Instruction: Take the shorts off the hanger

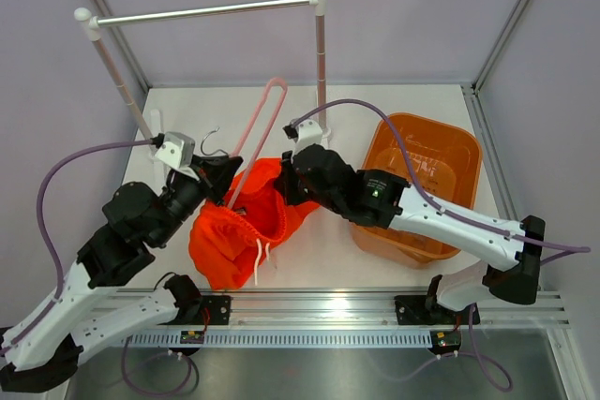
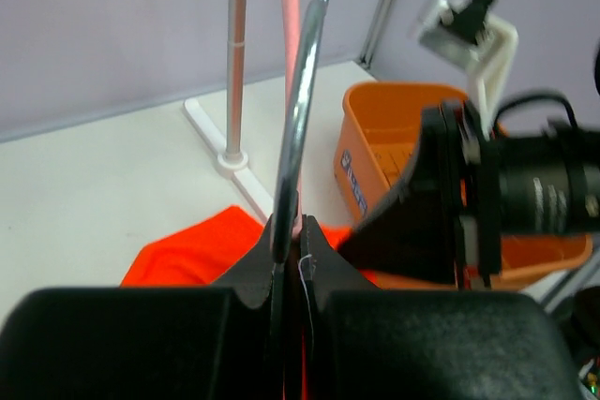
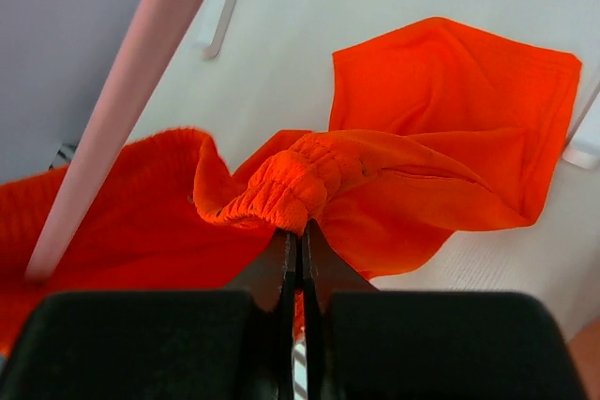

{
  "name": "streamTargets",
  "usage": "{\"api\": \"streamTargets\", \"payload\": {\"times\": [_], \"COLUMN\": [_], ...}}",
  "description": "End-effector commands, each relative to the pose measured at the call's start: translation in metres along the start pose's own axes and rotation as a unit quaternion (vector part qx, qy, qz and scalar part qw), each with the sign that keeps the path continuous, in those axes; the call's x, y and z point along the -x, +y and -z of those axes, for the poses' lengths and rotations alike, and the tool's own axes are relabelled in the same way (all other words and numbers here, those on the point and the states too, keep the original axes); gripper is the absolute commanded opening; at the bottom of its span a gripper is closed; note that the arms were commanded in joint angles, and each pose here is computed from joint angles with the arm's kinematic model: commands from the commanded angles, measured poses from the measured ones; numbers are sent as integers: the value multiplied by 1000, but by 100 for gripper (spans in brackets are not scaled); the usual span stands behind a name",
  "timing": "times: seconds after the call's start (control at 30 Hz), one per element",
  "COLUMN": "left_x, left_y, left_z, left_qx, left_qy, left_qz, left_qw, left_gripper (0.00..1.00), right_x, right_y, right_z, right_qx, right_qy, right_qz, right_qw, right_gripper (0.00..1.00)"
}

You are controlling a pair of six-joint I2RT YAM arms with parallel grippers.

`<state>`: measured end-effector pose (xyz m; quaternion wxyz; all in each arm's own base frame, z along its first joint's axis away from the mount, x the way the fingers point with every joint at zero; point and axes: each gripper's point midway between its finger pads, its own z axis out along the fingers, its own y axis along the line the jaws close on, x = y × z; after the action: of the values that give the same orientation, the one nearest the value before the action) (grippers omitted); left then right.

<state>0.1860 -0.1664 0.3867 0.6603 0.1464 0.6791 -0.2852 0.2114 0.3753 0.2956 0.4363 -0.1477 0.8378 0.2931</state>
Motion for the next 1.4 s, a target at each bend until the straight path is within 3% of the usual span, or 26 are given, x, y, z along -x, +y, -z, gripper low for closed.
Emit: {"api": "streamTargets", "payload": {"times": [0.0, 0.3, 0.93, 1.17, 1.3, 1.37], "left_x": [78, 95, 146, 136, 136, 147], "left_y": [-5, 2, 51, 60, 77, 80], "left_z": [-15, -42, -14, -21, -11, 4], "left_qx": [13, 47, 165, 209, 255, 253], "left_qy": [-146, -226, -339, -258, -262, -304], "left_qz": [55, 101, 121, 67, 49, 71], "left_qw": [988, 968, 918, 941, 929, 916], "left_gripper": [0, 0, 0, 0, 0, 0], "right_x": [27, 22, -27, 35, 65, 65], "right_y": [22, 65, 108, 67, 68, 73], "right_z": [26, 67, 96, 123, 148, 152], "right_qx": [18, 60, 88, -7, 15, 33], "right_qy": [-40, -45, 9, -82, -110, -106], "right_qz": [12, 54, 137, 122, 118, 118], "right_qw": [999, 996, 987, 989, 987, 987], "right_gripper": [0, 0, 0, 0, 0, 0]}}
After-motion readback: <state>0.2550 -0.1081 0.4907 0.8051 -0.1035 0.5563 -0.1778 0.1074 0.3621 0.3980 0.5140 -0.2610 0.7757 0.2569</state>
